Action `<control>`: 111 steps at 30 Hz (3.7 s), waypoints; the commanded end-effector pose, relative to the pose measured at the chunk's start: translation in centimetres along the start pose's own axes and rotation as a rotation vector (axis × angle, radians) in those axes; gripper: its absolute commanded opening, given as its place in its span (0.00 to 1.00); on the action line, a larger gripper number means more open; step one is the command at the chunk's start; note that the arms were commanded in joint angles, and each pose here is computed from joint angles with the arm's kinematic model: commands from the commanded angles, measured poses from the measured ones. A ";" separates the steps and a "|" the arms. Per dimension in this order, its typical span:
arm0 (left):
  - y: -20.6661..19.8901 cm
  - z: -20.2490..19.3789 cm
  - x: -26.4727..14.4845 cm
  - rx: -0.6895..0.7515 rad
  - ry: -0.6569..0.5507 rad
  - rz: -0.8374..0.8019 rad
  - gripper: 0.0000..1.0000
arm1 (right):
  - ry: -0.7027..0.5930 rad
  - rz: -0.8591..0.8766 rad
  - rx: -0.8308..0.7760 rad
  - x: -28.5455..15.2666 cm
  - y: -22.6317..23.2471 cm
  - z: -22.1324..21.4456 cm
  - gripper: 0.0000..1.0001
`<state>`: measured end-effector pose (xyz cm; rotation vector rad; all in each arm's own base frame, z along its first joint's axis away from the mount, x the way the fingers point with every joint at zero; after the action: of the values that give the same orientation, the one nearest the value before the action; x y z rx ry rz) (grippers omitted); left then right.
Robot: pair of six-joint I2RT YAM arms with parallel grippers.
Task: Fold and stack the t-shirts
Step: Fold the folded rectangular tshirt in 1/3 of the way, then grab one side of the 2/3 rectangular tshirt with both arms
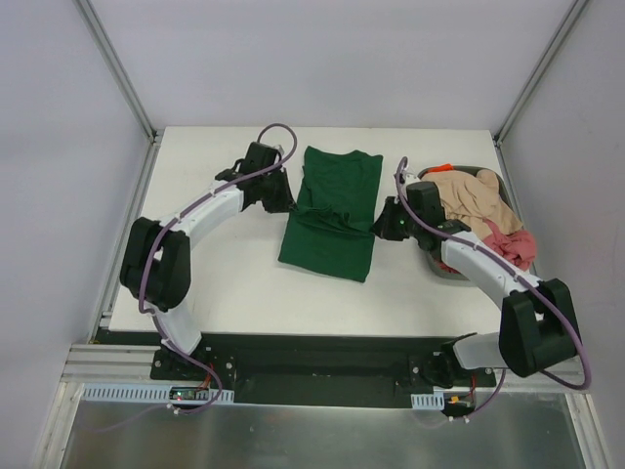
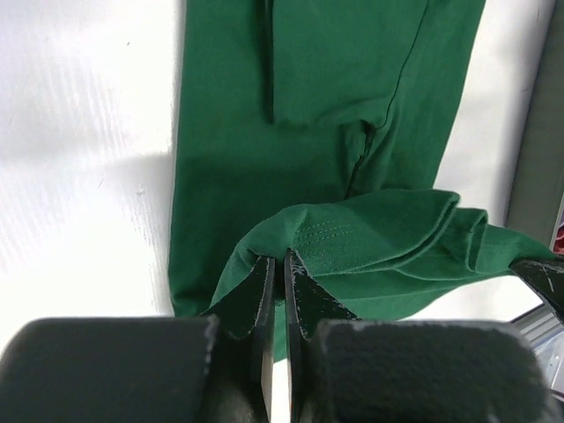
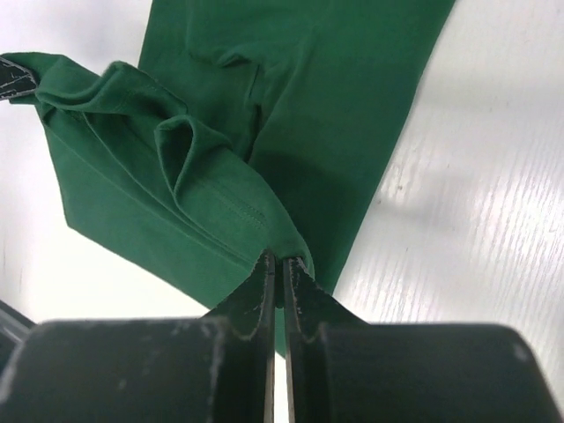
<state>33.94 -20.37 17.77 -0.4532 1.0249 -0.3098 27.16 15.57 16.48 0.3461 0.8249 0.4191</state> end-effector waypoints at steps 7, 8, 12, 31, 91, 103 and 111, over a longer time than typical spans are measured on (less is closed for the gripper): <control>0.8 3.1 3.1 -0.003 0.046 -0.074 0.00 | -0.016 0.008 -0.030 3.3 -1.1 3.4 0.00; 1.0 3.1 3.5 -0.009 0.056 -0.071 0.00 | -0.004 0.011 -0.026 3.7 -1.2 3.4 0.00; 1.4 3.0 4.7 -0.012 0.085 -0.070 0.00 | 0.027 -0.006 -0.001 5.0 -1.9 3.2 0.01; 0.8 1.5 1.2 -0.001 0.065 -0.018 0.99 | 0.069 -0.058 -0.019 2.6 -0.5 2.1 0.96; 8.8 -20.1 -1.5 -0.127 0.353 0.082 0.99 | 0.428 0.190 -0.112 -0.1 5.3 -18.1 0.96; 6.9 -18.9 -7.6 -0.130 0.181 -0.025 0.99 | 0.242 0.297 -0.279 -6.4 8.0 -15.9 0.96; 9.1 -20.2 -8.3 -0.165 0.190 0.132 0.96 | 0.193 0.207 -0.292 -7.2 5.7 -16.2 0.96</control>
<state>13.83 -14.36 12.21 -0.5559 1.1817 -0.2834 9.26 20.45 15.36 0.1933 0.8464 0.8521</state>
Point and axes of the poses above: each gripper's point midway between its finger pads, its own x axis out along the fingers, its own y axis along the line the jaws close on, z = x × y, the point moved 7 cm from there along -x, back along the fingers
